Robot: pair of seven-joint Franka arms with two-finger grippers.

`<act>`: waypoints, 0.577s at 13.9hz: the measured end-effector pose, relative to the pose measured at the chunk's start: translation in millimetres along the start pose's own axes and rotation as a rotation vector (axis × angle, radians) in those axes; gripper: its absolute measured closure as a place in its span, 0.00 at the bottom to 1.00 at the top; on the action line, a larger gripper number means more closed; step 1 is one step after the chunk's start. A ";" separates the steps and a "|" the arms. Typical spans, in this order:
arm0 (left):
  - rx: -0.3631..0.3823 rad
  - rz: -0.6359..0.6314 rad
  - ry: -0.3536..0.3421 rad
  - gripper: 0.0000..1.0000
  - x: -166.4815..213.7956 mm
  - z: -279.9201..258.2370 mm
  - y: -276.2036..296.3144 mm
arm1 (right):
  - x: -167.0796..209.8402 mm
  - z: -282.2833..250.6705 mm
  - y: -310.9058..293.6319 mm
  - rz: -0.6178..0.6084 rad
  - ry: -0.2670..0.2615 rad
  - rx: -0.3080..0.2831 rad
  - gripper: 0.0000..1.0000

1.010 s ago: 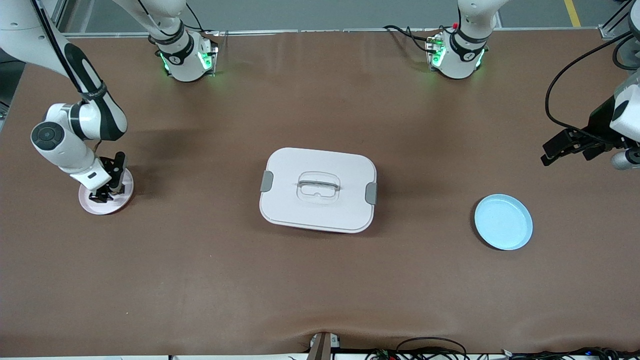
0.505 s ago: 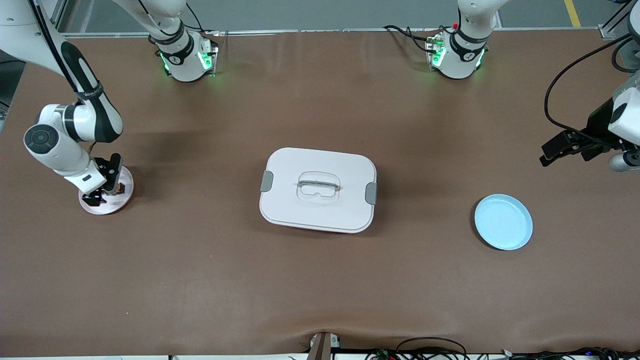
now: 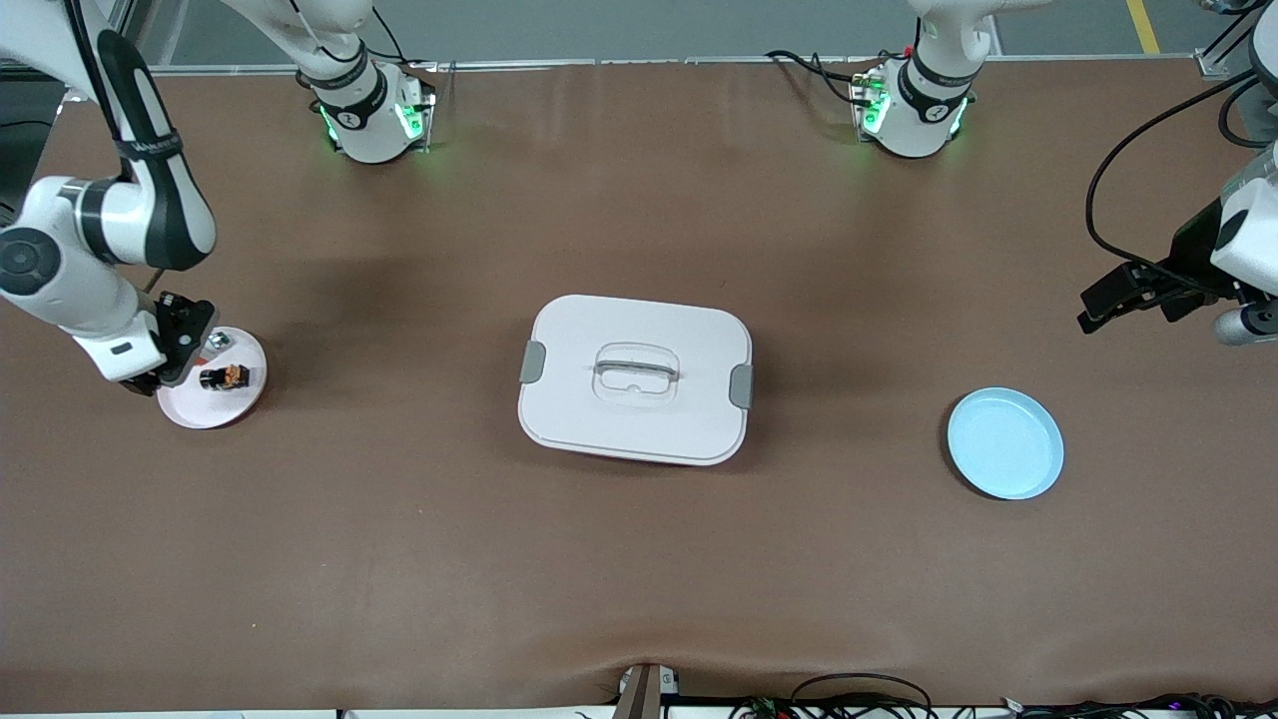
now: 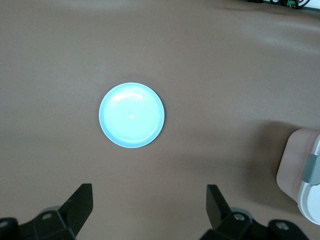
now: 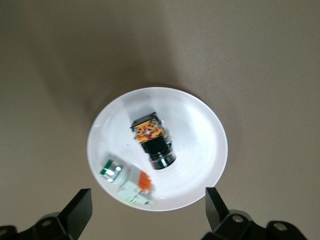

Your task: Transfer orange switch to right arm and place

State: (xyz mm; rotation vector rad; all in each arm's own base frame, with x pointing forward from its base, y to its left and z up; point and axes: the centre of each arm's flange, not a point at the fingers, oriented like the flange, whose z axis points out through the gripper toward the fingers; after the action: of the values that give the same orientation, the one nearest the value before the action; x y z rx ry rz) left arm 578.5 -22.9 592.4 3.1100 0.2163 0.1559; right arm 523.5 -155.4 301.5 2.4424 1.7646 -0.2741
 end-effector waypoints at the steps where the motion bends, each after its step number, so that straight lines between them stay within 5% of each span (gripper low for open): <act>1: 0.000 0.001 0.000 0.00 -0.1 -0.2 0.5 | -1.8 -14.9 1.4 0.029 0.004 0.025 0.00; 8: 0.001 0.001 0.003 0.00 -0.1 -1.4 1.0 | -0.7 -109.8 -7.9 0.285 -0.019 0.109 0.00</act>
State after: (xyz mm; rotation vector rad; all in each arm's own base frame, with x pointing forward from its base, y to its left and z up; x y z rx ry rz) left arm 578.4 -23.8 593.8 3.1108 0.2145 0.1602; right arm 524.3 -131.7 408.9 2.7143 1.4030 -0.3716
